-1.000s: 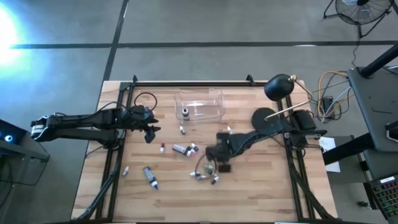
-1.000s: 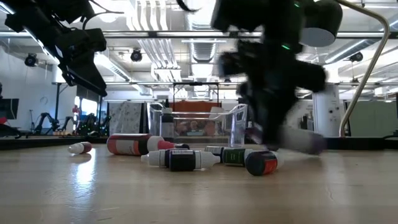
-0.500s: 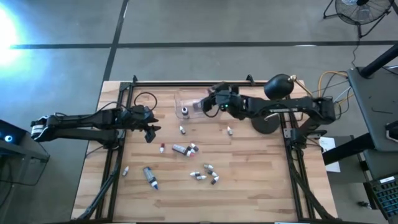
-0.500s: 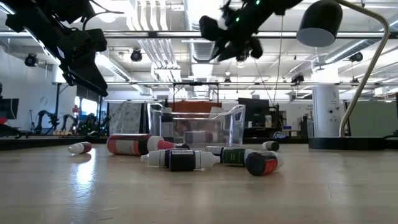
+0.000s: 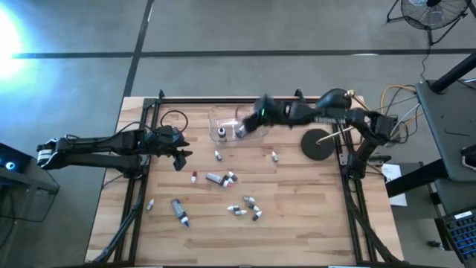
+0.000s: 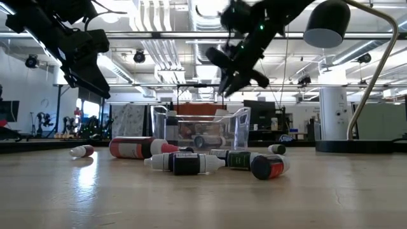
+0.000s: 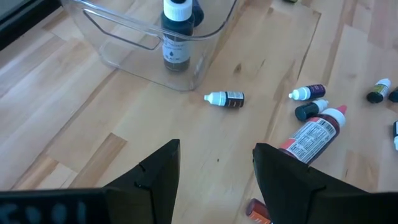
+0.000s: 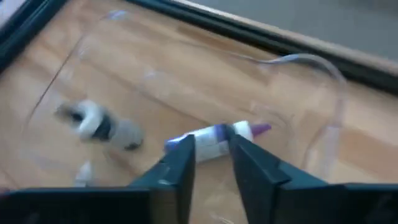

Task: Pick & Place food coloring
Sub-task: Put the large purple food coloring bottle into the transparent bin

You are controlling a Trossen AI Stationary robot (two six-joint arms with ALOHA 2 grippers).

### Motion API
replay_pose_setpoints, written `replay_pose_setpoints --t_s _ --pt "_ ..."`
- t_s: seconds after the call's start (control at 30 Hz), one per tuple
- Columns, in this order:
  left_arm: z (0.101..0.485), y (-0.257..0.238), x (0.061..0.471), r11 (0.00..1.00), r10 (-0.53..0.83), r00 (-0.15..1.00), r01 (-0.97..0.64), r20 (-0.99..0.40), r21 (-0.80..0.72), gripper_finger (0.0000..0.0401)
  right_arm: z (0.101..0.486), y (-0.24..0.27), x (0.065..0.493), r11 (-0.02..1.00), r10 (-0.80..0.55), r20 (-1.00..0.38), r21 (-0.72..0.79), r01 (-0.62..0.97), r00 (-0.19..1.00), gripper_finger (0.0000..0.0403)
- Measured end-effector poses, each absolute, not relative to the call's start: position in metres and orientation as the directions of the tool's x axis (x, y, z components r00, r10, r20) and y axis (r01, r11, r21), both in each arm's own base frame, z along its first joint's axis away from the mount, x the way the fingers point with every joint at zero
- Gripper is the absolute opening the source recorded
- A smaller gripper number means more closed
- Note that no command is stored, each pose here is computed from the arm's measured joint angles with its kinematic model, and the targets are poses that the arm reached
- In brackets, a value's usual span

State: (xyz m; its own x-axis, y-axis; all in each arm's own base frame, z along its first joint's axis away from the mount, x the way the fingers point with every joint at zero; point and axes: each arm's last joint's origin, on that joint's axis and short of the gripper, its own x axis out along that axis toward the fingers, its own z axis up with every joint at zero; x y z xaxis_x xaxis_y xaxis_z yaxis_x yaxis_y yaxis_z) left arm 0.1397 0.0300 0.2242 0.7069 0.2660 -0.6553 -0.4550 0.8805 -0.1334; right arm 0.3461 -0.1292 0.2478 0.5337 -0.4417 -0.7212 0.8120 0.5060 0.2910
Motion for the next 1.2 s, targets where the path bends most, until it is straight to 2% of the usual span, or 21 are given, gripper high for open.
replay_pose_setpoints --t_s 0.1,0.2,0.3,0.37,0.4,0.47,0.53,0.6,0.77,0.93,1.2 --pt "0.225 0.03 0.14 0.873 0.266 0.712 -0.464 -0.649 -0.15 0.0177 0.254 -0.152 0.348 0.47 -0.327 -0.72 0.438 0.767 0.612 0.0152" --pt "0.225 0.03 0.141 0.87 0.267 0.717 -0.467 -0.644 -0.159 0.0177 0.263 -0.155 0.365 0.61 -0.238 -0.699 0.432 0.664 0.674 0.0193" --pt "0.225 0.03 0.141 0.869 0.268 0.718 -0.468 -0.642 -0.162 0.0177 0.271 -0.152 0.385 0.8 -0.201 -0.744 0.251 0.545 0.637 0.0208" --pt "0.226 0.03 0.141 0.869 0.268 0.719 -0.468 -0.641 -0.162 0.0177 0.271 -0.151 0.395 0.937 -0.202 -0.796 0.012 0.349 0.57 0.021" --pt "0.226 0.03 0.141 0.869 0.268 0.72 -0.468 -0.641 -0.162 0.0177 0.27 -0.15 0.401 0.966 -0.209 -0.822 -0.087 0.245 0.53 0.0209" --pt "0.226 0.03 0.141 0.867 0.269 0.72 -0.47 -0.64 -0.165 0.0177 0.267 -0.148 0.412 0.966 -0.255 -0.856 -0.239 0.095 0.449 0.0206" --pt "0.226 0.03 0.141 0.861 0.269 0.72 -0.477 -0.64 -0.175 0.0177 0.267 -0.15 0.423 0.939 -0.326 -0.863 -0.344 0.026 0.386 0.0202" --pt "0.226 0.03 0.141 0.856 0.269 0.72 -0.483 -0.64 -0.184 0.0177 0.264 -0.156 0.432 0.927 -0.344 -0.876 -0.373 -0.024 0.337 0.0198" --pt "0.226 0.03 0.141 0.839 0.269 0.719 -0.502 -0.641 -0.212 0.0177 0.237 -0.185 0.44 0.945 -0.244 -0.948 -0.28 -0.169 0.204 0.0192" --pt "0.226 0.03 0.141 0.832 0.269 0.719 -0.509 -0.641 -0.222 0.0177 0.22 -0.198 0.447 0.97 -0.161 -0.963 -0.195 -0.146 0.218 0.019" --pt "0.223 0.03 0.14 0.831 0.276 0.712 -0.515 -0.646 -0.212 0.0177 0.203 -0.192 0.451 0.975 -0.128 -0.974 -0.159 -0.158 0.186 0.0189"
